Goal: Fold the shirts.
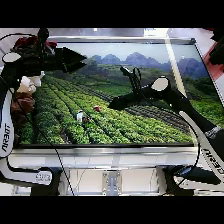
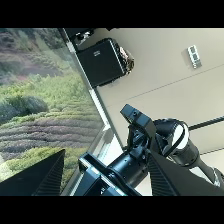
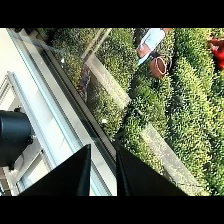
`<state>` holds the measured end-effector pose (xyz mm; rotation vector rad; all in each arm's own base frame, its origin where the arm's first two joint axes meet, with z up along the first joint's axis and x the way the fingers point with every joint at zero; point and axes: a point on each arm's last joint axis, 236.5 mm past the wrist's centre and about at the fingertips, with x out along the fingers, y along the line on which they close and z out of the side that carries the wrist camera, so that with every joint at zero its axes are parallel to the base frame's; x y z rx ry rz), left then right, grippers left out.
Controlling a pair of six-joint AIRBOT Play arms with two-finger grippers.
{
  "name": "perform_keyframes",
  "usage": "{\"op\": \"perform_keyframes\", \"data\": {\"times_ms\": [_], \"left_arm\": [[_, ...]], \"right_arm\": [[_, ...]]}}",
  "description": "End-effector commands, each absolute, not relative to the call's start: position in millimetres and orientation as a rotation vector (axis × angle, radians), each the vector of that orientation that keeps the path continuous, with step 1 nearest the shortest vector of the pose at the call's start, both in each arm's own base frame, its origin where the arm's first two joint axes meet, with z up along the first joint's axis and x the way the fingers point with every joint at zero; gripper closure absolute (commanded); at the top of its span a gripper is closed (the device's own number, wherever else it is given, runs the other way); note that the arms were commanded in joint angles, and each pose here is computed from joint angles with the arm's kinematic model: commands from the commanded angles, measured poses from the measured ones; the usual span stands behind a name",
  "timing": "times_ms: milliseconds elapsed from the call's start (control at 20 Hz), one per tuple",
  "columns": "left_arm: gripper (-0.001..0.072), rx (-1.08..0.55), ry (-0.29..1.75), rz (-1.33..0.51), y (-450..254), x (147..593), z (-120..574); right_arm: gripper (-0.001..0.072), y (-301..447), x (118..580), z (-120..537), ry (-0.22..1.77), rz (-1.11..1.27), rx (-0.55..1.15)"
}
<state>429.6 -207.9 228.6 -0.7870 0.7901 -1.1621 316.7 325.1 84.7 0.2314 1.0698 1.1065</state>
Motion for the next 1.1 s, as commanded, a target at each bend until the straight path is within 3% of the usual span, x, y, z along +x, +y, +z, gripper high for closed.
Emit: {"op": "perform_keyframes", "data": {"times_ms": [0, 1050], "left_arm": [[0.0126, -0.786, 0.790, -1.162, -208.0, 429.7, 228.7], [0.0125, -0.786, 0.790, -1.162, -208.0, 429.7, 228.7]], "right_arm": [[0.0498, 325.3, 316.3, 84.7, 1.070, 1.107, 0.231], [0.0498, 325.7, 323.5, 85.7, 1.047, 1.087, 0.237]]}}
